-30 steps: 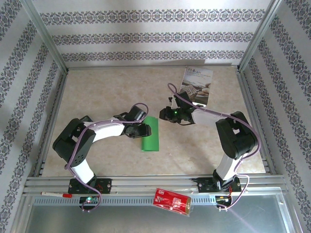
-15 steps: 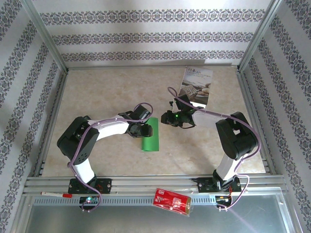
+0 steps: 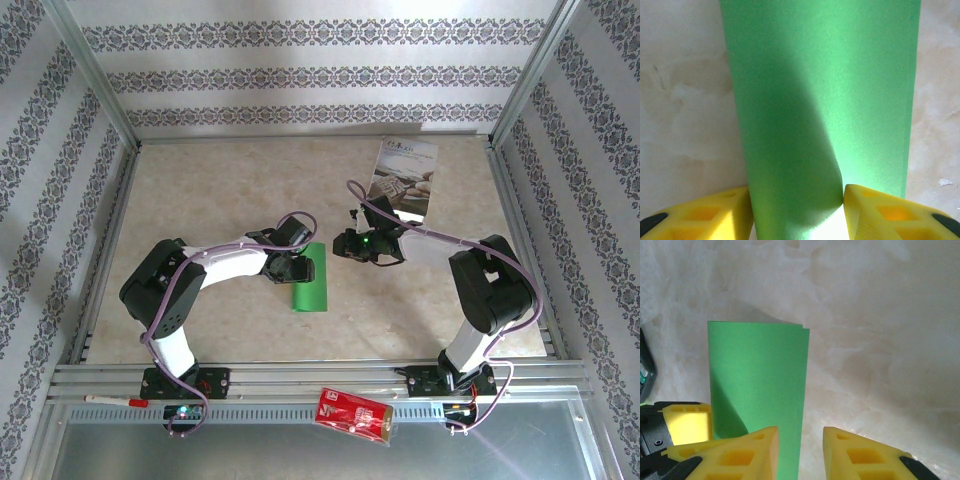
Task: Fold a paper plane with a square sheet of paper (pick it up from the middle)
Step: First fold in half a square sheet of paper at the center of the table.
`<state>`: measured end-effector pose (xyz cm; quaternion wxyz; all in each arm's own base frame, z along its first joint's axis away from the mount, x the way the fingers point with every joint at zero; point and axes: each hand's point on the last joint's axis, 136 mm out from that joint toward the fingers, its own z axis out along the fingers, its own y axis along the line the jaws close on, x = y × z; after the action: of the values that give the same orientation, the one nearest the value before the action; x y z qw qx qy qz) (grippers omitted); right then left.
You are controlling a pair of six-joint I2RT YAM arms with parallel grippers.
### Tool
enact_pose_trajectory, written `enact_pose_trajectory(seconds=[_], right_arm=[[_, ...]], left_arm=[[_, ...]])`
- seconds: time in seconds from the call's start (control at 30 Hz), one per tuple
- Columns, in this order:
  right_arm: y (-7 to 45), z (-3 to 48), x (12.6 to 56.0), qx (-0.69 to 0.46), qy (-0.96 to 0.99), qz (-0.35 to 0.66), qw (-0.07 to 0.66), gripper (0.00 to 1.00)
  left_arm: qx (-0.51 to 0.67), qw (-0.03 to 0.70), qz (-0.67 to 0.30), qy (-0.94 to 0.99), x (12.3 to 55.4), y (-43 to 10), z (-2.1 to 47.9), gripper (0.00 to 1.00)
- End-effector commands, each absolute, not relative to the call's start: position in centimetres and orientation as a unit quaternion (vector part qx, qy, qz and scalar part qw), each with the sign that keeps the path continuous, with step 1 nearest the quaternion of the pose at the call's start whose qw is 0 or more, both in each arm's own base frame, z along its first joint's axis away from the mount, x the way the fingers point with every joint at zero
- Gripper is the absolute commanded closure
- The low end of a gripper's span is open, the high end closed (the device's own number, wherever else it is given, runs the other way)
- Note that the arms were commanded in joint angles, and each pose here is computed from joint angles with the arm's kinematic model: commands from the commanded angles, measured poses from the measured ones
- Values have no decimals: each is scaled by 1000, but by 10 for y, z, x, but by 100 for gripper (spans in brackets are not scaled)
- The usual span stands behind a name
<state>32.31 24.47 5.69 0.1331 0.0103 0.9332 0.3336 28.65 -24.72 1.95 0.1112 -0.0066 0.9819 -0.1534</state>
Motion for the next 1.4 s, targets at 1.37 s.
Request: enact_pose_trajectory(seconds=[1.37], right_arm=[[232,55,318,19,936,328,129,72]], left_arm=[[12,62,-136,989,269,-257,-25,46]])
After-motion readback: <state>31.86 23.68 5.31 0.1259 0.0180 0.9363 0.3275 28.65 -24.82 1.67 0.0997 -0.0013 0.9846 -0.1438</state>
